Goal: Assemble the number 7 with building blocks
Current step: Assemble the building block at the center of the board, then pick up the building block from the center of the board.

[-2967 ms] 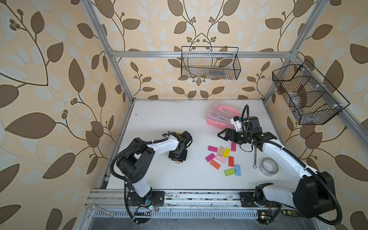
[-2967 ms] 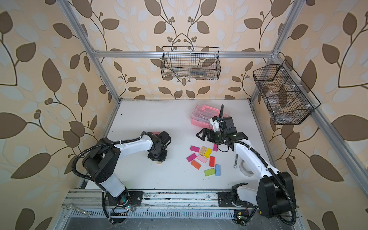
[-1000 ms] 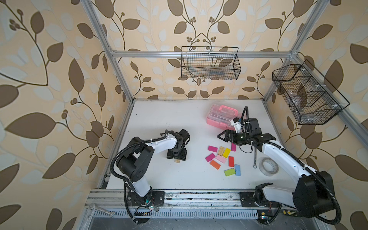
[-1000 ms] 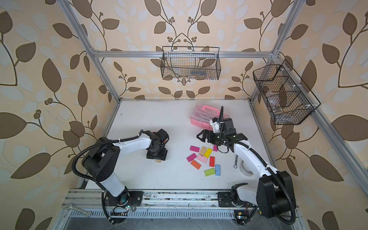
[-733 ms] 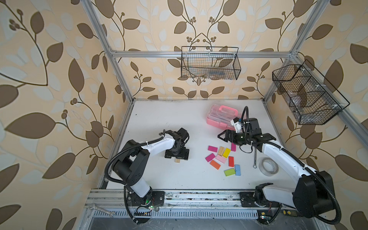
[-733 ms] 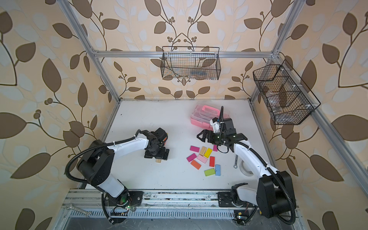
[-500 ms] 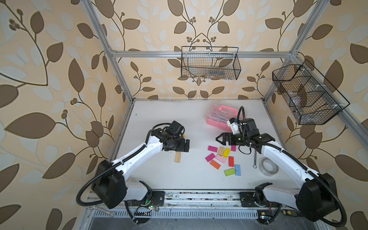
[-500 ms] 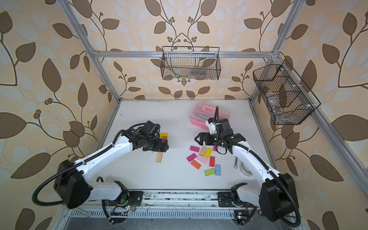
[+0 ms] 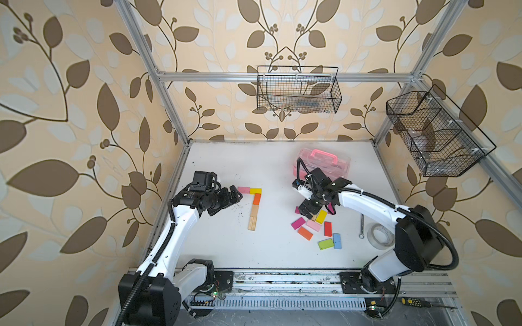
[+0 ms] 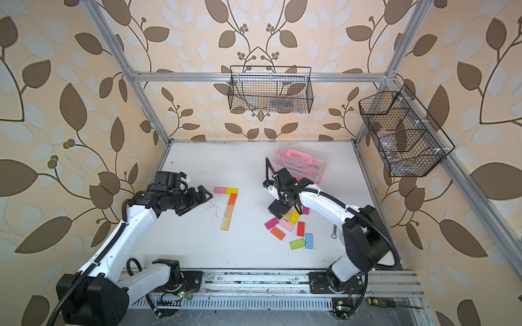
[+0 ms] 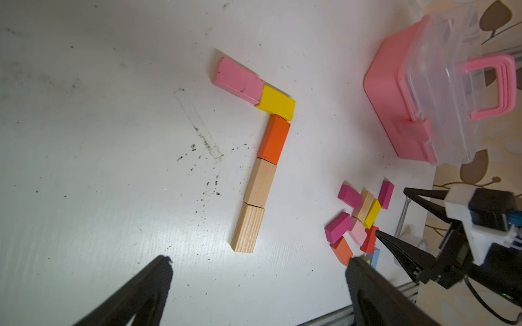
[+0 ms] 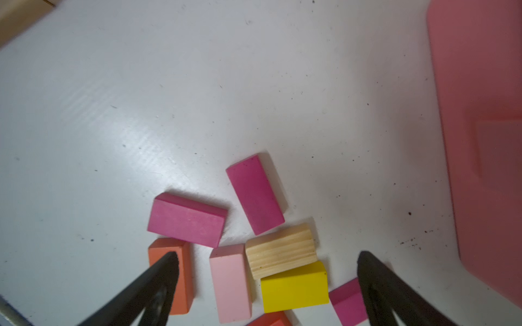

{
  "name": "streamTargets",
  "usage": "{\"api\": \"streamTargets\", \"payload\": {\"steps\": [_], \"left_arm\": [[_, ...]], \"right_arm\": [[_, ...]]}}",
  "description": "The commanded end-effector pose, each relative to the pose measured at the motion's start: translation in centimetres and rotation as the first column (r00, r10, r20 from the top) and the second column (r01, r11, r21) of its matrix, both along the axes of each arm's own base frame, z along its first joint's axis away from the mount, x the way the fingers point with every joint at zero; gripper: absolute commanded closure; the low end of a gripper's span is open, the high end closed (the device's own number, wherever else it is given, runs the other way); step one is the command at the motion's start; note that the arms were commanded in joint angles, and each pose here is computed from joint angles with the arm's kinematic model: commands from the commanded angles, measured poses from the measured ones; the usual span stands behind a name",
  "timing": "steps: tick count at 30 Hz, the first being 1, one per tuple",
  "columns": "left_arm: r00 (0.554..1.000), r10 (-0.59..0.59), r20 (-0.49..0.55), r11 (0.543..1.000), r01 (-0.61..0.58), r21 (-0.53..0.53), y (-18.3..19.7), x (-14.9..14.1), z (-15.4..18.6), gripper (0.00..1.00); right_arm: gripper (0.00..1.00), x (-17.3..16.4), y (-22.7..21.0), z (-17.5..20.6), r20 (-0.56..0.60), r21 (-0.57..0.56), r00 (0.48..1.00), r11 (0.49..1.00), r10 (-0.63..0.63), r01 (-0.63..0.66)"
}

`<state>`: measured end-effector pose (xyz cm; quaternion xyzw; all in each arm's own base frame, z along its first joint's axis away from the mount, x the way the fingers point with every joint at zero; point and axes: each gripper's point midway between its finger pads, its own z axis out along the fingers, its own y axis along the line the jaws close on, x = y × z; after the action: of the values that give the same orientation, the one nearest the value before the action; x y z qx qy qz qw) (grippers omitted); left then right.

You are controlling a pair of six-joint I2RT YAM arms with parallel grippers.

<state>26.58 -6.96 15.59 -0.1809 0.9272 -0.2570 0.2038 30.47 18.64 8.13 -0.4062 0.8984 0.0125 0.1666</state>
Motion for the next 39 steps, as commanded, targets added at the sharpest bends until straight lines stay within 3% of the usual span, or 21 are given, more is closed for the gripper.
{"api": "streamTargets", "payload": {"steps": [1, 6, 14, 27, 37, 39], "left_arm": [[0.998, -0.065, 0.006, 0.996, 0.065, -0.067, -0.8, -0.1, -0.4, 0.01], [0.995, -0.099, -0.006, 0.993, 0.099, -0.069, -1.0, 0.1, -1.0, 0.01], [0.993, -0.116, -0.012, 0.990, 0.115, -0.086, -1.3, 0.1, -1.4, 0.01], [0.993, -0.113, -0.013, 0.990, 0.112, -0.086, -1.3, 0.1, -1.5, 0.01], [0.993, -0.115, -0.013, 0.989, 0.113, -0.091, -1.4, 0.1, -1.5, 0.01], [0.993, -0.116, -0.013, 0.989, 0.114, -0.092, -1.4, 0.1, -1.5, 0.01]], "right_arm": [[0.05, 0.5, -1.2, -0.5, -0.010, -0.126, 0.993, 0.985, 0.117, -0.118], [0.10, 1.2, -1.7, -2.3, -0.033, -0.185, 0.987, 0.970, 0.156, -0.159], [0.18, 1.5, -0.4, -3.8, -0.062, -0.154, 0.977, 0.965, 0.206, -0.214], [0.24, 0.7, 1.6, -6.0, -0.113, -0.103, 0.958, 0.956, 0.264, -0.275], [0.63, 0.6, 2.6, -6.4, -0.114, -0.061, 0.948, 0.950, 0.297, -0.305], [0.66, 0.6, 2.6, -6.2, -0.111, -0.057, 0.946, 0.948, 0.305, -0.312]]}}
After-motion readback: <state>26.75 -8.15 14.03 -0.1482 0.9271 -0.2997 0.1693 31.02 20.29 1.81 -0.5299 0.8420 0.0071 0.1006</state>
